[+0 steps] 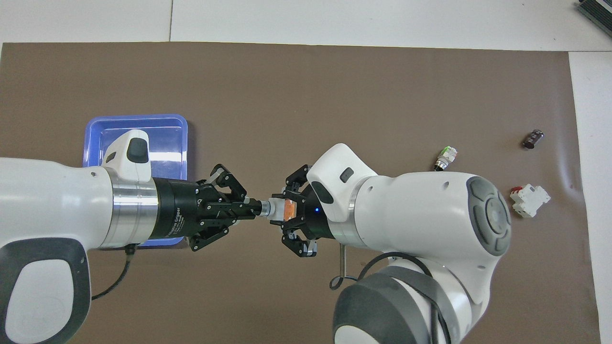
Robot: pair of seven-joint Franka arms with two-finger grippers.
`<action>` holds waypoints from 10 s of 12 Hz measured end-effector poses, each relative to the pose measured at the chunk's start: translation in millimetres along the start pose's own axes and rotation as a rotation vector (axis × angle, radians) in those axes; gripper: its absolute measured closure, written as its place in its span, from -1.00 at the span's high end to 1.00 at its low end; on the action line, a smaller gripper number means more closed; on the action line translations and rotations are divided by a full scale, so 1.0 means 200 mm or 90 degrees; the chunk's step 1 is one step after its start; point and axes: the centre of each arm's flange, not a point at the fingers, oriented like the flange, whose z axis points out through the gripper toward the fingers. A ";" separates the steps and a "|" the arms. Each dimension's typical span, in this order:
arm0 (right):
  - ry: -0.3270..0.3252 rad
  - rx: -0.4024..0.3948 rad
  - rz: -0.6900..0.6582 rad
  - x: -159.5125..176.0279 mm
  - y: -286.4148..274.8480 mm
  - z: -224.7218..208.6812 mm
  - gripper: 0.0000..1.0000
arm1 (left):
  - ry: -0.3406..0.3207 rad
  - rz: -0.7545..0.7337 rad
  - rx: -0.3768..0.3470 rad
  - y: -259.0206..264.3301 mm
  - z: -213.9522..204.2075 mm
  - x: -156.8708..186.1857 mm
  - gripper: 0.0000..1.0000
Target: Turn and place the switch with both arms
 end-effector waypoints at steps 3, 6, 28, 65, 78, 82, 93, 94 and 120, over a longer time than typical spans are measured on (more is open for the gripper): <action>0.000 0.000 0.000 0.00 0.00 0.00 -0.16 | 0.001 0.024 -0.004 0.00 0.00 0.00 -0.80; 0.000 0.000 0.000 0.00 0.00 0.00 -0.16 | 0.001 0.048 -0.004 0.00 0.00 0.00 -0.80; 0.003 0.007 0.003 0.04 -0.03 0.06 -0.16 | -0.006 1.262 0.104 0.01 -0.04 -0.05 -0.80; -0.233 -0.360 0.523 -1.22 0.61 -1.22 1.00 | -0.156 1.237 0.733 -0.45 0.19 1.00 -0.80; -0.336 -0.352 0.912 -1.19 0.50 -1.50 1.00 | -0.197 1.225 0.740 -0.58 0.49 0.92 -0.80; -0.335 -0.353 0.904 -1.16 0.51 -1.49 1.00 | -0.195 1.227 0.739 -0.62 0.52 0.92 -0.80; -0.345 -0.343 0.924 -1.18 0.50 -1.48 1.00 | -0.177 1.218 0.740 -0.59 0.47 0.90 0.81; -0.345 -0.343 0.925 -1.18 0.50 -1.48 1.00 | -0.170 1.213 0.742 -0.55 0.43 0.88 1.00; -0.372 -0.327 1.001 -1.12 0.45 -1.49 1.00 | 0.146 0.569 0.438 -0.02 -1.00 0.67 1.00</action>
